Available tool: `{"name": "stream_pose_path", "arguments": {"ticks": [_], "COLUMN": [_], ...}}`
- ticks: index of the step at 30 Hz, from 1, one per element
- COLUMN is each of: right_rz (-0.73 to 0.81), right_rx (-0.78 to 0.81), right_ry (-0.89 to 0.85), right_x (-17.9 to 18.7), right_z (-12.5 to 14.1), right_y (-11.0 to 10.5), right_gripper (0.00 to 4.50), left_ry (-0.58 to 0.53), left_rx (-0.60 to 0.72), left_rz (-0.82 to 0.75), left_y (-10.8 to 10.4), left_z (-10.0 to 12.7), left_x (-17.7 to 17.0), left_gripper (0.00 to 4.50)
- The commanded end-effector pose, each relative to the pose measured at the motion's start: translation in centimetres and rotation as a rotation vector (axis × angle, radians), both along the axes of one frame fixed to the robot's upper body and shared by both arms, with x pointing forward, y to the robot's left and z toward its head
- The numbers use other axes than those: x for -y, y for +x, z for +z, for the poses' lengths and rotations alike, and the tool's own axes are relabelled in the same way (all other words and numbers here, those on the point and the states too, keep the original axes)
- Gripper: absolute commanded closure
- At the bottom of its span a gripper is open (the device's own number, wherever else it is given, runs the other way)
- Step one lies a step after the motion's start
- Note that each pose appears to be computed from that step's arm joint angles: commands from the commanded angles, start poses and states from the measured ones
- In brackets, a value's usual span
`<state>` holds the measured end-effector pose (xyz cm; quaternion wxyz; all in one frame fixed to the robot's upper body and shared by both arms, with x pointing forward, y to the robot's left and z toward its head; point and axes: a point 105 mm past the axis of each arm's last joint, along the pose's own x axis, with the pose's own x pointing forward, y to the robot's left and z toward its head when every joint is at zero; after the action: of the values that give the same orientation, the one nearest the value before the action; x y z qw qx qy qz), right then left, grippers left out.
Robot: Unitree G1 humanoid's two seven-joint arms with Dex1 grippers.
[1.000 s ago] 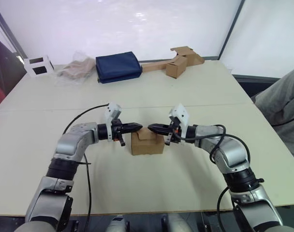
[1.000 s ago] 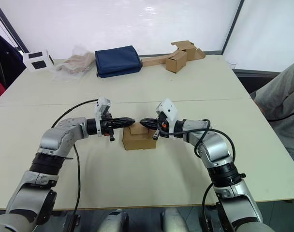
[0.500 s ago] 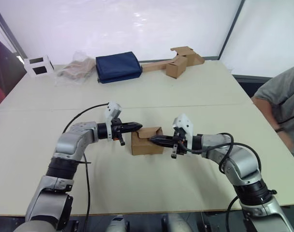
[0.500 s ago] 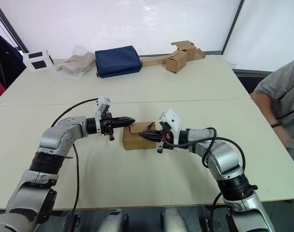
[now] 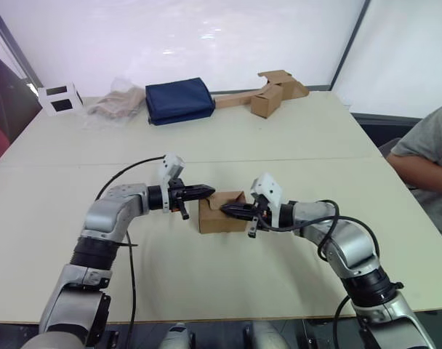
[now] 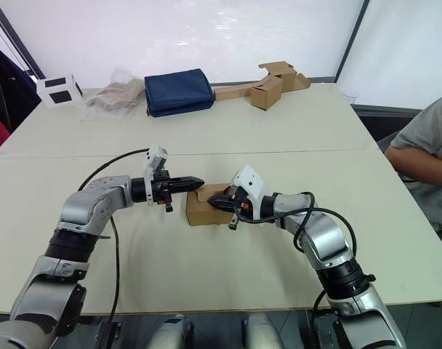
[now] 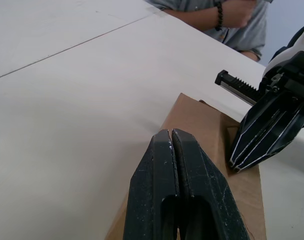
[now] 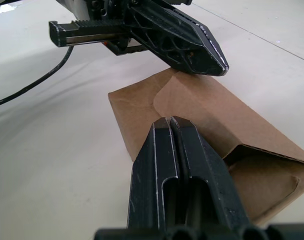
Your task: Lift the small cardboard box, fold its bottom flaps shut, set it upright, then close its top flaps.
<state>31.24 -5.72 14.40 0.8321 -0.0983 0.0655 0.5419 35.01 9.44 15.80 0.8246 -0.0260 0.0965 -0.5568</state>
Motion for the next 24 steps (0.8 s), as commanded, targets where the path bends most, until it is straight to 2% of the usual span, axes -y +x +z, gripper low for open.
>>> {"name": "stream_pose_path", "arguments": {"ticks": [1, 18, 24], "right_rz": [-0.005, -0.043, -0.03], "right_rx": [0.031, 0.058, 0.057], "right_ry": [-0.001, -0.002, -0.006], "right_x": [-0.33, -0.38, -0.4], "right_z": [0.49, 0.71, 0.71], "right_y": [0.36, 1.34, 1.09], "right_gripper": [4.5, 4.5, 4.5], "left_ry": [-0.026, -0.033, 0.001], "left_rx": [0.044, 0.056, 0.074], "left_rz": [-0.03, -0.037, -0.042], "left_y": [-0.34, -0.39, -0.48], "left_z": [1.44, 1.66, 1.31], "left_x": [0.5, 0.8, 0.93], "left_gripper": [4.47, 4.47, 4.47]}}
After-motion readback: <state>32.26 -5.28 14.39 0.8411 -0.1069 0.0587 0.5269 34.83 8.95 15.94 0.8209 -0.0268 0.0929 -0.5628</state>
